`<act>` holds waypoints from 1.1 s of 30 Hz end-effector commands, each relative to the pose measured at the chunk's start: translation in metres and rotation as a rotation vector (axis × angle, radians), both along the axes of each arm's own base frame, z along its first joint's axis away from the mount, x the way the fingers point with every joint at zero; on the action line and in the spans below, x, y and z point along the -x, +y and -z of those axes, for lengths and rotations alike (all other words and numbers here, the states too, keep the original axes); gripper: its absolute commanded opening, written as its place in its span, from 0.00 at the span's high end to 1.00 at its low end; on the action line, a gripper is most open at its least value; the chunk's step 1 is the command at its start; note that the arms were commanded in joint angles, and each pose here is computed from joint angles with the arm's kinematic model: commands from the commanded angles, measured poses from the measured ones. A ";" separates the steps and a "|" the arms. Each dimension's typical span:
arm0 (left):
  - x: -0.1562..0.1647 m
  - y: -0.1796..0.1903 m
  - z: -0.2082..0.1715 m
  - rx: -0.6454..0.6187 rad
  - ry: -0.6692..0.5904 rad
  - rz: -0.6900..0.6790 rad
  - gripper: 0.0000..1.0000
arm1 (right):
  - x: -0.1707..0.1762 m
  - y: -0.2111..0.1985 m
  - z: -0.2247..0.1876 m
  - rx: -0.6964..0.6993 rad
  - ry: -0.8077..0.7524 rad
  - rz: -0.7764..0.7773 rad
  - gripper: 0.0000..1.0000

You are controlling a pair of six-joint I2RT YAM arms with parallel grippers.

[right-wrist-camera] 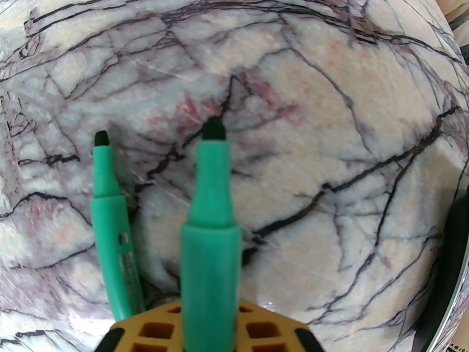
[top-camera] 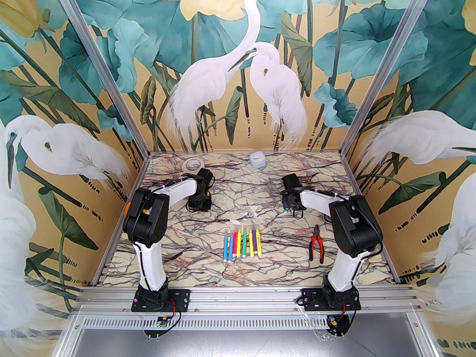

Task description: Open the pen caps

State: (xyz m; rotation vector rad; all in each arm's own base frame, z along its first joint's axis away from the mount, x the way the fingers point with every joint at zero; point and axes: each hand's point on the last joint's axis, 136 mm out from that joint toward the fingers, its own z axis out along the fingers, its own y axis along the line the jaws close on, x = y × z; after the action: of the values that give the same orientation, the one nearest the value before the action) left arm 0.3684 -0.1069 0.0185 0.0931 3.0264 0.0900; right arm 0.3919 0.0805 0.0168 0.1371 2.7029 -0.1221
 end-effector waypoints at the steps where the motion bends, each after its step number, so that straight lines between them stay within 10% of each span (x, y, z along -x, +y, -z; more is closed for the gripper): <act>1: 0.002 0.005 0.005 -0.042 0.026 0.000 0.83 | -0.004 0.001 0.000 -0.011 0.012 0.009 0.92; 33: 0.001 -0.007 -0.011 0.039 -0.016 0.003 0.66 | 0.001 0.000 -0.006 -0.004 0.031 0.008 0.71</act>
State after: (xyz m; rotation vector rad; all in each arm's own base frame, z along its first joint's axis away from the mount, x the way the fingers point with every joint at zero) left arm 0.3678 -0.1064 0.0186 0.0926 3.0330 0.0945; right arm 0.3920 0.0811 0.0155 0.1382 2.7289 -0.1286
